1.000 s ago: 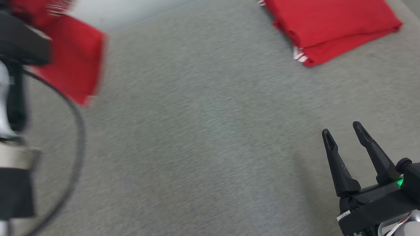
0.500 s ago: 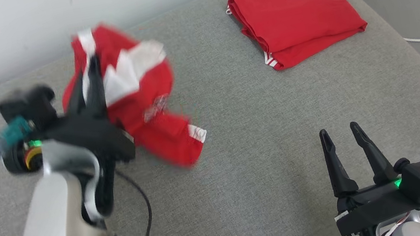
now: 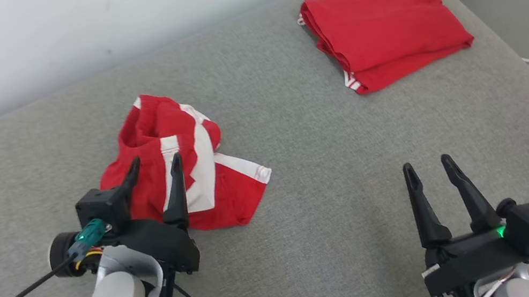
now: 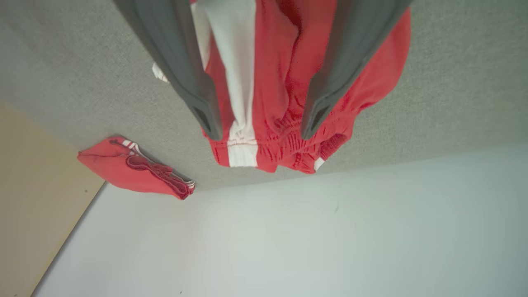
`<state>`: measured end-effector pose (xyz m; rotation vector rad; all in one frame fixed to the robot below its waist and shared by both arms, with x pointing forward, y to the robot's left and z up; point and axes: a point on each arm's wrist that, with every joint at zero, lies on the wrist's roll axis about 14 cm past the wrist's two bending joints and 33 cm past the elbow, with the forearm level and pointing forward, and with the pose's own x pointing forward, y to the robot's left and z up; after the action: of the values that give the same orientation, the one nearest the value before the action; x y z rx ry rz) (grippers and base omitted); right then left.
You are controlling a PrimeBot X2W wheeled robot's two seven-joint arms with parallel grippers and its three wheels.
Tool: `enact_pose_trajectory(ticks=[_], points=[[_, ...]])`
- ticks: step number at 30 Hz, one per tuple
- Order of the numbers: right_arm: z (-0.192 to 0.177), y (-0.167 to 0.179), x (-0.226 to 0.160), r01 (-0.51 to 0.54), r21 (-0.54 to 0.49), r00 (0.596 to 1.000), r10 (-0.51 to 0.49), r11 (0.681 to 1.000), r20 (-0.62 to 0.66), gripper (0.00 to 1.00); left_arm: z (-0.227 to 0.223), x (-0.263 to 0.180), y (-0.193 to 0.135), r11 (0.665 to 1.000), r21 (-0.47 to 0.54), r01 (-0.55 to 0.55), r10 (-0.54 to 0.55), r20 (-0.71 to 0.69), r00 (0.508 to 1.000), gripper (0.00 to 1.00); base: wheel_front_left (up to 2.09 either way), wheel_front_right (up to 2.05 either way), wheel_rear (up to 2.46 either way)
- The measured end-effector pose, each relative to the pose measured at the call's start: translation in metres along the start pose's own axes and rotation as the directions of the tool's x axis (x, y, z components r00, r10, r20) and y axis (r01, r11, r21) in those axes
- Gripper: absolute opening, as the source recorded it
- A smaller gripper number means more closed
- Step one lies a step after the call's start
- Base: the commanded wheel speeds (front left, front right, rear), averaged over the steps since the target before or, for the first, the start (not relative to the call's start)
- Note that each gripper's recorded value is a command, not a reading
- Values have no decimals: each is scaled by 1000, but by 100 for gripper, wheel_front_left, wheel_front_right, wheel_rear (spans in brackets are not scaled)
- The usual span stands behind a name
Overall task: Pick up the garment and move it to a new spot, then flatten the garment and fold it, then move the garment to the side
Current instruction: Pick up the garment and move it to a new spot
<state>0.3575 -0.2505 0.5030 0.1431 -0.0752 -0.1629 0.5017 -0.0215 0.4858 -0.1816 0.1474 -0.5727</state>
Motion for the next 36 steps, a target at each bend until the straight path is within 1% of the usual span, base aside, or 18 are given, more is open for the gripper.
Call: enact_pose_trajectory(ticks=[4, 7, 12, 13, 17, 20, 26, 30, 33, 36], points=[[3, 1, -4, -3, 11, 1000, 3, 1000, 10, 100, 34, -8, 5, 1000, 17, -14, 12, 136, 991, 100, 0, 0, 0], [5, 7, -6, -20, 14, 1000, 20, 1000, 18, 100, 56, -19, 13, 998, 47, -38, 28, 204, 979, 100, 0, 0, 0], [9, 15, -7, -48, 12, 998, 48, 999, 35, 100, 73, -55, 45, 987, 88, -138, 110, 266, 958, 100, 0, 0, 0], [8, 19, -8, -59, 15, 998, 58, 998, 35, 100, 80, -71, 56, 979, 103, -177, 141, 292, 946, 100, 0, 0, 0], [7, 31, -8, -96, 27, 995, 96, 995, 34, 100, 92, -108, 75, 963, 96, -250, 203, 347, 915, 100, 0, 0, 0], [8, 41, -7, -126, 32, 991, 124, 992, 39, 100, 94, -138, 87, 947, 99, -306, 250, 368, 895, 100, 0, 0, 0], [11, 54, -8, -168, 26, 985, 167, 985, 49, 100, 88, -184, 95, 915, 106, -389, 322, 388, 863, 100, 0, 0, 0], [11, 60, -8, -185, 19, 982, 184, 982, 50, 100, 87, -205, 96, 900, 80, -428, 363, 407, 838, 100, 0, 0, 0], [10, 62, -9, -191, 19, 981, 190, 981, 46, 100, 73, -217, 96, 889, 89, -450, 387, 381, 840, 100, 0, 0, 0], [7, 63, -10, -194, 18, 980, 194, 981, 39, 100, 66, -228, 98, 875, 60, -481, 427, 374, 823, 100, 0, 0, 0]])
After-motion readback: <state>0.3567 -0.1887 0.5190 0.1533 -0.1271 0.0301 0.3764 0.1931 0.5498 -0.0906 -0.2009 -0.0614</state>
